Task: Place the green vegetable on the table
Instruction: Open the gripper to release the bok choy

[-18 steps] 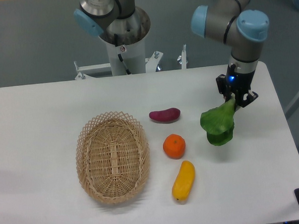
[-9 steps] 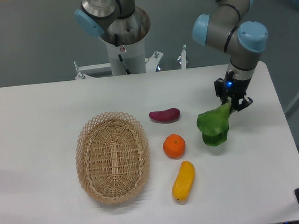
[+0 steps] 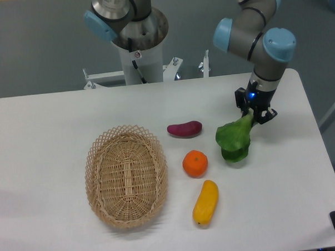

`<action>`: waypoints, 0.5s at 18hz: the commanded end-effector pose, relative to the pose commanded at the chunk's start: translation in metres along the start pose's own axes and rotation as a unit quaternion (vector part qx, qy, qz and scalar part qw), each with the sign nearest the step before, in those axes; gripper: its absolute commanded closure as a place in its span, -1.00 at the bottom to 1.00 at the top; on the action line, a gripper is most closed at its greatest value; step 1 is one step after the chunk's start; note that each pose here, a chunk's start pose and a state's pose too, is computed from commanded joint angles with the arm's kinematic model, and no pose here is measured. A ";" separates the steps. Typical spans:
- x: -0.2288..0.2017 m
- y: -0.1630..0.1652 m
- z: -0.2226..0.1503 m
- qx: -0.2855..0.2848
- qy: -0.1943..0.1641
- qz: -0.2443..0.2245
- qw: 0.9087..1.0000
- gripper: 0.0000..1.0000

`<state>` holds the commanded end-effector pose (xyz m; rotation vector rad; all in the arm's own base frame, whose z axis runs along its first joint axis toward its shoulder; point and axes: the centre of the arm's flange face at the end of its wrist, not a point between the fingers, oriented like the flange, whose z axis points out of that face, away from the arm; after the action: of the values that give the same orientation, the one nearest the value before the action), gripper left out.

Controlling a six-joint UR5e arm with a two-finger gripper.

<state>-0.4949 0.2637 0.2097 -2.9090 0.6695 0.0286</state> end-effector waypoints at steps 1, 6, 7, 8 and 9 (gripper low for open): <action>-0.001 0.000 0.000 0.001 0.000 0.005 1.000 -0.06; -0.007 0.006 -0.007 0.001 -0.011 0.001 1.000 -1.00; -0.008 0.006 -0.009 0.000 -0.017 0.001 1.000 -1.00; -0.009 0.006 -0.012 -0.001 -0.022 0.002 1.000 -1.00; -0.010 0.004 -0.017 -0.003 -0.028 0.000 1.000 -1.00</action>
<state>-0.5061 0.2618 0.2260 -2.9018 0.6609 0.1117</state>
